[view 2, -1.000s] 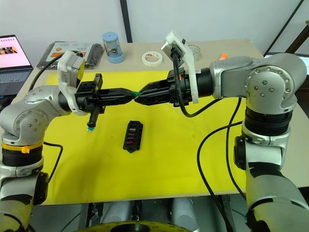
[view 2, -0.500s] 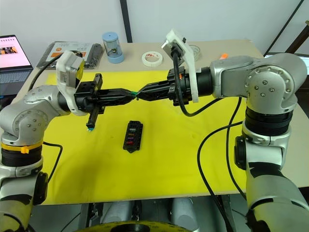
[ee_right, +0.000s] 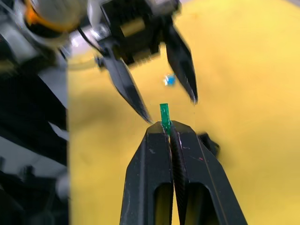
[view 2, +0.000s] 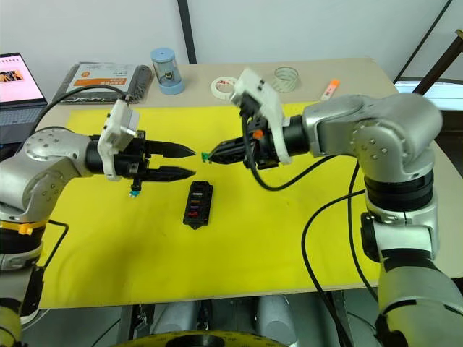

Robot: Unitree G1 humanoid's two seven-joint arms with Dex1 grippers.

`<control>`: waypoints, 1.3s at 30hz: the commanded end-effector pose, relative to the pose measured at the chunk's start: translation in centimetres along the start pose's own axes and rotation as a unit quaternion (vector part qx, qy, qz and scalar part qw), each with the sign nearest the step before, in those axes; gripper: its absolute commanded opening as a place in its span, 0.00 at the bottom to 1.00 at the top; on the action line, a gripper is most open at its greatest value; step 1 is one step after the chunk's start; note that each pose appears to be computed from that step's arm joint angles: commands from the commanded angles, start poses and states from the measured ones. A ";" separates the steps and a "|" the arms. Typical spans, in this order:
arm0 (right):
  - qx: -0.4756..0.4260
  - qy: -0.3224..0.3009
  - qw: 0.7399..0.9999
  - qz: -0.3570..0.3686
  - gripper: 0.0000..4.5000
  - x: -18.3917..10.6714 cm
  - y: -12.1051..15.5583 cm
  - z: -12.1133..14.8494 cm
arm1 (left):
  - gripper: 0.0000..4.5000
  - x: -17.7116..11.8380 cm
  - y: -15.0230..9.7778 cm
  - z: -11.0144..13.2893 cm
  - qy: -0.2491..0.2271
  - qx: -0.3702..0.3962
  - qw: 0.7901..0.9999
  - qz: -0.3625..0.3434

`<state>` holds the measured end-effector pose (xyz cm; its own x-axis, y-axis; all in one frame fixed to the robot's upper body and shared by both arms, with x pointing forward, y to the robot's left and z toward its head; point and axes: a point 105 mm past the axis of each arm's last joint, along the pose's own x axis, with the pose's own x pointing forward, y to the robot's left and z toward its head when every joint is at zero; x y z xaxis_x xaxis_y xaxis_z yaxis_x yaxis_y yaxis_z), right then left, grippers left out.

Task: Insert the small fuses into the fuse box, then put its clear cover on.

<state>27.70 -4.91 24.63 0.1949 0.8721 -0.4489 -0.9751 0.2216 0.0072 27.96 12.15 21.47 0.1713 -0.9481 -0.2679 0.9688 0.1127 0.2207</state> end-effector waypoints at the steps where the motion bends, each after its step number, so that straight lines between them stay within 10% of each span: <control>1: -0.074 0.026 0.997 -0.018 0.00 1.6 -0.2 -0.8 | 0.81 -1.3 -0.3 -1.8 0.042 0.060 0.997 -0.011; 4: -0.097 0.040 0.994 -0.022 0.00 3.2 -0.6 -1.8 | 0.99 -2.1 -0.5 -3.1 0.047 0.052 0.997 -0.014; 17: -0.127 0.047 0.990 -0.026 0.00 7.3 -1.5 -3.7 | 0.99 -2.2 -1.2 -7.4 0.079 0.058 0.995 -0.032; 39: -0.122 0.071 0.990 -0.013 0.00 8.6 -2.5 -4.9 | 0.99 -1.0 -1.0 -7.5 0.066 0.048 0.996 -0.021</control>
<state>31.35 -0.43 15.38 0.2171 0.7765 -0.5915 -0.9741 0.1334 -0.1824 28.25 15.64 13.62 0.1619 -0.8996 -0.4057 0.9649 0.0583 0.2560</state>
